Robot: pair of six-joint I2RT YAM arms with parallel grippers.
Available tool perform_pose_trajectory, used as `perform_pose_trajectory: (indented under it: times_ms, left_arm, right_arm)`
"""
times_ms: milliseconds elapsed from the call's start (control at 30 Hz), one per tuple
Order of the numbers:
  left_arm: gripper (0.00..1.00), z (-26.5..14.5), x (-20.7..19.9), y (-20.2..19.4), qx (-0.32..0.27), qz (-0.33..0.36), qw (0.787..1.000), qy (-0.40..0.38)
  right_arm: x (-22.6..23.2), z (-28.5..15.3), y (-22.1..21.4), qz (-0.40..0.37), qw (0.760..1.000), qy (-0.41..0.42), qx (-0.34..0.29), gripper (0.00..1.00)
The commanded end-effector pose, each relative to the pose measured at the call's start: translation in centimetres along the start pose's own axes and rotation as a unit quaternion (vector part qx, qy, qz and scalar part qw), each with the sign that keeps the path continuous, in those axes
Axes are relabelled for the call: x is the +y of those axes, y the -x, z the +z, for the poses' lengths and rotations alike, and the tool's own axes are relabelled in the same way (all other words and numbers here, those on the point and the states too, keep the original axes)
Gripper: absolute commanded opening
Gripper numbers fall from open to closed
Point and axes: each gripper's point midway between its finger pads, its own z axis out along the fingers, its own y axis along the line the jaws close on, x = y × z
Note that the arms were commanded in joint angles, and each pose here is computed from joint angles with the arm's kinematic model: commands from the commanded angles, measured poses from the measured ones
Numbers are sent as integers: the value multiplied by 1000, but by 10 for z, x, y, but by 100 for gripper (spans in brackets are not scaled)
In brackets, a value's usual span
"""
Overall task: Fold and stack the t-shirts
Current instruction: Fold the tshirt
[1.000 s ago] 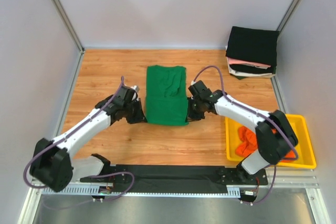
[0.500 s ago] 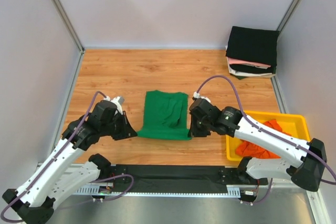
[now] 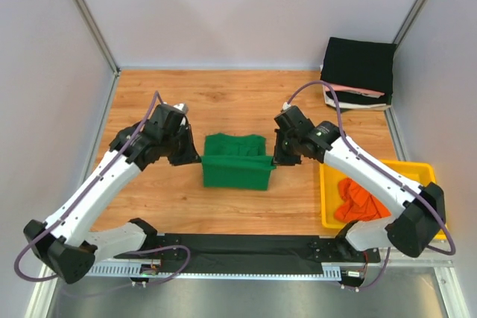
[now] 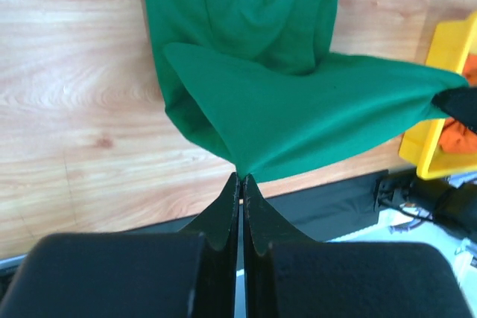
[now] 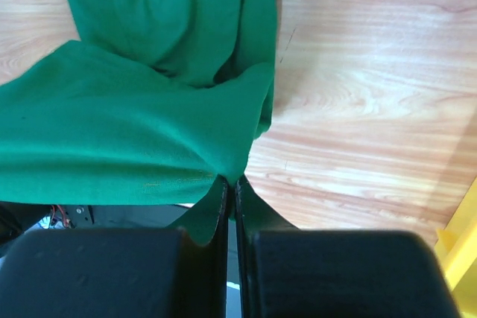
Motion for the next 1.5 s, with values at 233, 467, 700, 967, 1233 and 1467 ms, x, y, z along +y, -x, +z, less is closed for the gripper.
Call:
perform_pose_trajectory:
  times_ms: [233, 467, 700, 967, 1233, 1467]
  left_arm:
    - [0, 36, 15, 62, 11, 0, 999, 40]
    - [0, 92, 30, 106, 61, -32, 996, 58]
    - [50, 199, 68, 164, 150, -64, 983, 89]
    - [57, 183, 69, 181, 122, -32, 989, 79]
    - [50, 135, 82, 139, 128, -8, 986, 105]
    - [45, 95, 93, 83, 115, -1, 988, 99]
  right_arm:
    - [-16, 26, 33, -20, 999, -23, 35, 0]
    - [-15, 73, 72, -19, 997, -21, 66, 0]
    - [-7, 138, 141, -36, 995, -9, 90, 72]
    - [-24, 129, 134, -31, 998, -11, 59, 88]
    - [-17, 158, 84, -24, 992, 87, 87, 89]
    - [-14, 199, 90, -9, 991, 96, 89, 85]
